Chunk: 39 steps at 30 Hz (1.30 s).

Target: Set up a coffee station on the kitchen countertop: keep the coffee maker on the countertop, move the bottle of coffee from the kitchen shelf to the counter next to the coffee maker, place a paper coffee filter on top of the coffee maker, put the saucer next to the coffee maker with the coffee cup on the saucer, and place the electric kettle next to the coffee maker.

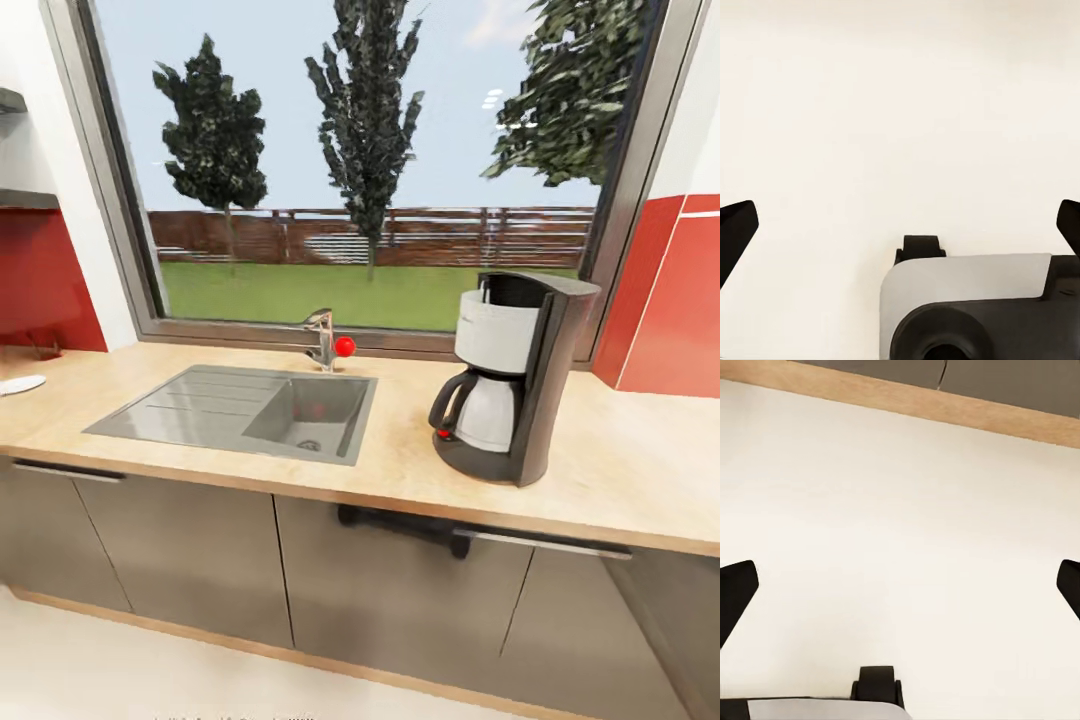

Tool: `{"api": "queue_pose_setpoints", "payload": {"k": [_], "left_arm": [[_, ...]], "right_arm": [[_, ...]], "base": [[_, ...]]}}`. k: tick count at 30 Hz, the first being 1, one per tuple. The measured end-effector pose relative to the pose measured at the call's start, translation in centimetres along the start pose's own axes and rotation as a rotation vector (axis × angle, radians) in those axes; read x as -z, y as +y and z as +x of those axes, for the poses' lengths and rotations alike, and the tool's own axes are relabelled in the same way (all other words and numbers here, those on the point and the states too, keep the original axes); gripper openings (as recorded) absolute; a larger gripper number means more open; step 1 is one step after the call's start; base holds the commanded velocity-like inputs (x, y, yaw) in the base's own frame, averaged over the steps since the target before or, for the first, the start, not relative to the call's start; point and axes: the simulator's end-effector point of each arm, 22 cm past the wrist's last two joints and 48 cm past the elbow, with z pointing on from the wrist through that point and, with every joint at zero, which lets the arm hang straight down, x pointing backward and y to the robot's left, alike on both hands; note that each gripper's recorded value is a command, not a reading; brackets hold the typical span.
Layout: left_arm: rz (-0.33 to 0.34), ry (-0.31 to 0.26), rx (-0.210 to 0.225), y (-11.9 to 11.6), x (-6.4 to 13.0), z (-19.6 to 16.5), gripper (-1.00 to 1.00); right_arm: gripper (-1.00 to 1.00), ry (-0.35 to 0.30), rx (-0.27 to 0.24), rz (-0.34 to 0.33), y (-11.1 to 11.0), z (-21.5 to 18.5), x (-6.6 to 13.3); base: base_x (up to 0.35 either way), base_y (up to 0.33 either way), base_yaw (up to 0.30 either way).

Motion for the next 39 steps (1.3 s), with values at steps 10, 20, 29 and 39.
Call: {"api": "queue_pose_setpoints", "payload": {"k": [10,20,29,39], "left_arm": [[0.005,-0.013,-0.012,-0.3,0.0,-0.4,1.00],[0.005,-0.095,-0.005,-0.4,0.1,-2.0,1.00],[0.004,-0.096,-0.002,-0.4,0.1,-2.0,1.00],[0.004,-0.097,-0.002,-0.4,0.1,-2.1,1.00]], "right_arm": [[1.00,-0.001,0.005,-0.001,0.1,0.0,0.0],[1.00,0.001,0.007,-0.004,0.3,0.0,0.0],[1.00,0.001,0.008,-0.005,0.3,0.1,0.0],[1.00,0.001,0.009,-0.005,0.3,0.0,0.0]], "base": [[0.000,0.000,0.269],[0.022,0.020,0.269],[0.179,0.192,0.157],[0.032,0.046,0.247]]}}
